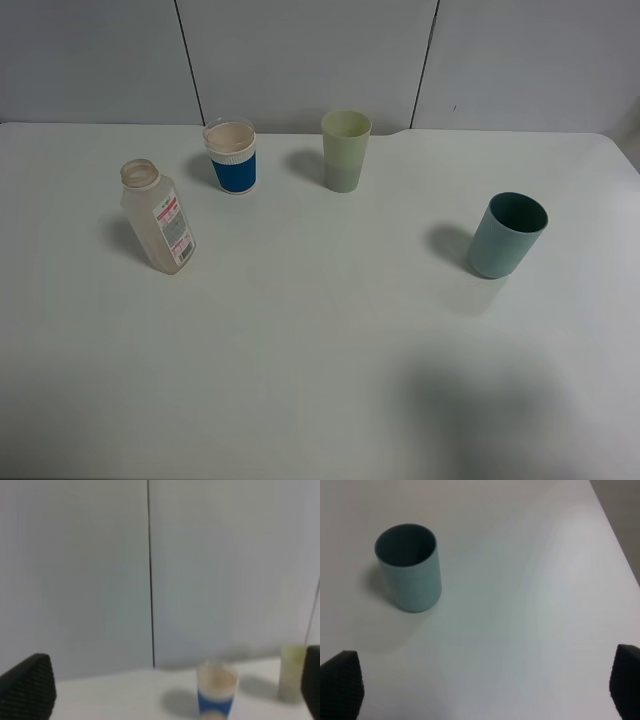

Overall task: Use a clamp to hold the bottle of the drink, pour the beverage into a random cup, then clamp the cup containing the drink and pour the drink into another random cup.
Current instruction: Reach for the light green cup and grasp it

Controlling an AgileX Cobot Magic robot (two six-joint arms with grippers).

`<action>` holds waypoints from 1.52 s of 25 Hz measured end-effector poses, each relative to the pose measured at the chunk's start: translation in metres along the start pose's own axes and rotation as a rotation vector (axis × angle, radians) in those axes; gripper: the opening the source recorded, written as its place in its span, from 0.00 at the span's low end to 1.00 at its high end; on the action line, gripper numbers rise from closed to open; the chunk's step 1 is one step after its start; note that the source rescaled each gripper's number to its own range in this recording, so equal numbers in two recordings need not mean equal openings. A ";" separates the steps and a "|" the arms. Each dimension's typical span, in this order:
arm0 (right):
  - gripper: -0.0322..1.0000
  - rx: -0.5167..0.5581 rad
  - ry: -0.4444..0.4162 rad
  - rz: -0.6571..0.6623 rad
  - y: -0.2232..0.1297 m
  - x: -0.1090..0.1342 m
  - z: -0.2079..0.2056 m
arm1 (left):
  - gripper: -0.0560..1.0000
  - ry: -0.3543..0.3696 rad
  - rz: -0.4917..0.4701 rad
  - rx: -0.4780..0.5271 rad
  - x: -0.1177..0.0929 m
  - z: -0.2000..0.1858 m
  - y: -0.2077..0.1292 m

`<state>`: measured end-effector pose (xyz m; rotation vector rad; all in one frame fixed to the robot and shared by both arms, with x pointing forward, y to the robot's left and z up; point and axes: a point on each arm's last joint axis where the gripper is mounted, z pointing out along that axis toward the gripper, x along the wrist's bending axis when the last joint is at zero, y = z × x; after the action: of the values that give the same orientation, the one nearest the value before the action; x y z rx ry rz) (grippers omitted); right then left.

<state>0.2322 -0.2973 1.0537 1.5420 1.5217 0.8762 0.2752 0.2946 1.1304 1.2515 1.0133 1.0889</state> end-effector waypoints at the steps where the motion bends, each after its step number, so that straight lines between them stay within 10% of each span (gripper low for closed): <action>1: 0.97 0.000 0.000 0.000 0.000 0.000 0.000 | 1.00 -0.002 0.013 0.009 0.000 -0.010 -0.002; 13: 0.97 0.000 0.000 0.000 0.000 0.000 0.000 | 1.00 -0.073 -0.042 0.146 -0.007 -0.050 -0.024; 23: 0.97 0.000 0.000 0.000 0.000 0.000 0.000 | 1.00 0.098 -0.027 0.265 -0.012 -0.050 -0.035; 38: 0.97 0.000 0.000 0.000 0.000 0.000 0.000 | 1.00 0.133 -0.003 0.524 -0.007 -0.048 -0.072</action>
<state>0.2322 -0.2973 1.0537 1.5420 1.5217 0.8762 0.2313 0.2966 1.0559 1.6034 1.4631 0.9414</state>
